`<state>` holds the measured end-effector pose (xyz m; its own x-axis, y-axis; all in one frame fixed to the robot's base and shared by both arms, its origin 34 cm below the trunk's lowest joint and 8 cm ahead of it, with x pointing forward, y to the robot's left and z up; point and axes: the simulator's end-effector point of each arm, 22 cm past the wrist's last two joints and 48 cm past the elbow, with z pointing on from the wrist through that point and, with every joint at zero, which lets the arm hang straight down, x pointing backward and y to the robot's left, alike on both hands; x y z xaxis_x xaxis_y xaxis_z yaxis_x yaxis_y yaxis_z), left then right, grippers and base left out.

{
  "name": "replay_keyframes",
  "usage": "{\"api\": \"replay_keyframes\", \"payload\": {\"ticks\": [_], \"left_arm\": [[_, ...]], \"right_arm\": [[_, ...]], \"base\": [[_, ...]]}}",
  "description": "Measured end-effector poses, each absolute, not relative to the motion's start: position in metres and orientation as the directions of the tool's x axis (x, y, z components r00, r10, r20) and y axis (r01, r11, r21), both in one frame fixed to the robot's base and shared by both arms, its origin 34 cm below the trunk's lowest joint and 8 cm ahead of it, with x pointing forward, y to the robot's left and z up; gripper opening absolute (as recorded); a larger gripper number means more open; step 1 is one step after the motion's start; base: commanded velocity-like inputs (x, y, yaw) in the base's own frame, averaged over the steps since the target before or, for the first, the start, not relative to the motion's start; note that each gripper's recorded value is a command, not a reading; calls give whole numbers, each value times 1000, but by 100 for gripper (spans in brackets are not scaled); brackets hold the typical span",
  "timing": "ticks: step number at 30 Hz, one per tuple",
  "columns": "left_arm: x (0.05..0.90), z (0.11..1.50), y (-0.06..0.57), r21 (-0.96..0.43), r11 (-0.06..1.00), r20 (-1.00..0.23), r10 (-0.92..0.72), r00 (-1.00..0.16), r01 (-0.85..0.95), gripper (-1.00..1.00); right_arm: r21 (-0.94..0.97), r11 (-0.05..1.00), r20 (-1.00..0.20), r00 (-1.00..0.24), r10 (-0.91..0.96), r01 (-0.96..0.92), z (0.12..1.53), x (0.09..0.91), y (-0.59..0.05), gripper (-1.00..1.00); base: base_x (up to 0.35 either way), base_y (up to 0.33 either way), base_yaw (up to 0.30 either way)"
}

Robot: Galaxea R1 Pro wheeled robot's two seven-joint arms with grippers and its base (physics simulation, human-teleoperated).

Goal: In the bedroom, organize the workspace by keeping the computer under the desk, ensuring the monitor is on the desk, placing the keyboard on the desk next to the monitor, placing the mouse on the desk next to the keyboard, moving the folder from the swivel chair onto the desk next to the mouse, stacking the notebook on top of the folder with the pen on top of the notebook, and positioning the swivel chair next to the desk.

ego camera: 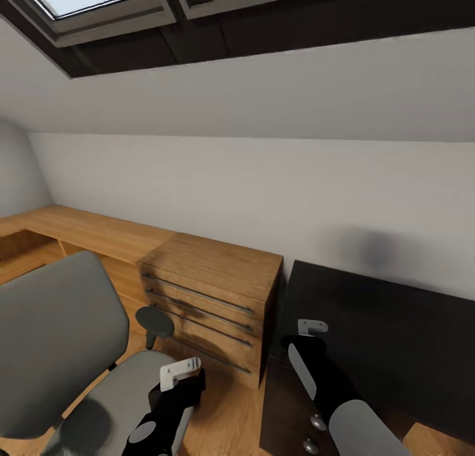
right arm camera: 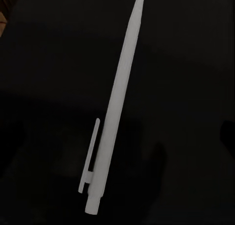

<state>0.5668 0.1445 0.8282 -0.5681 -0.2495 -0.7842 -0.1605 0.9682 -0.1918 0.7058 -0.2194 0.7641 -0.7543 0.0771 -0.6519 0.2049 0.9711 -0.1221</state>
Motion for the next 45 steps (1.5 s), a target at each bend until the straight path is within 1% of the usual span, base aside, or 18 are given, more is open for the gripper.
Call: {"api": "replay_keyframes", "payload": {"ticks": [7, 26, 45], "left_arm": [[567, 828, 144, -192, 968, -784, -249, -568, -160, 100], [566, 828, 144, -192, 968, -783, -249, -569, -159, 100], [563, 827, 138, -192, 971, -782, -240, -575, -144, 100]], "right_arm": [[-122, 971, -652, -754, 78, 205, 764, 706, -219, 100], [-119, 972, -653, -753, 79, 205, 764, 706, -219, 100], [-82, 967, -735, -669, 105, 242, 781, 723, -222, 100]], "base": [[-74, 0, 0], [-5, 0, 0], [0, 0, 0]]}}
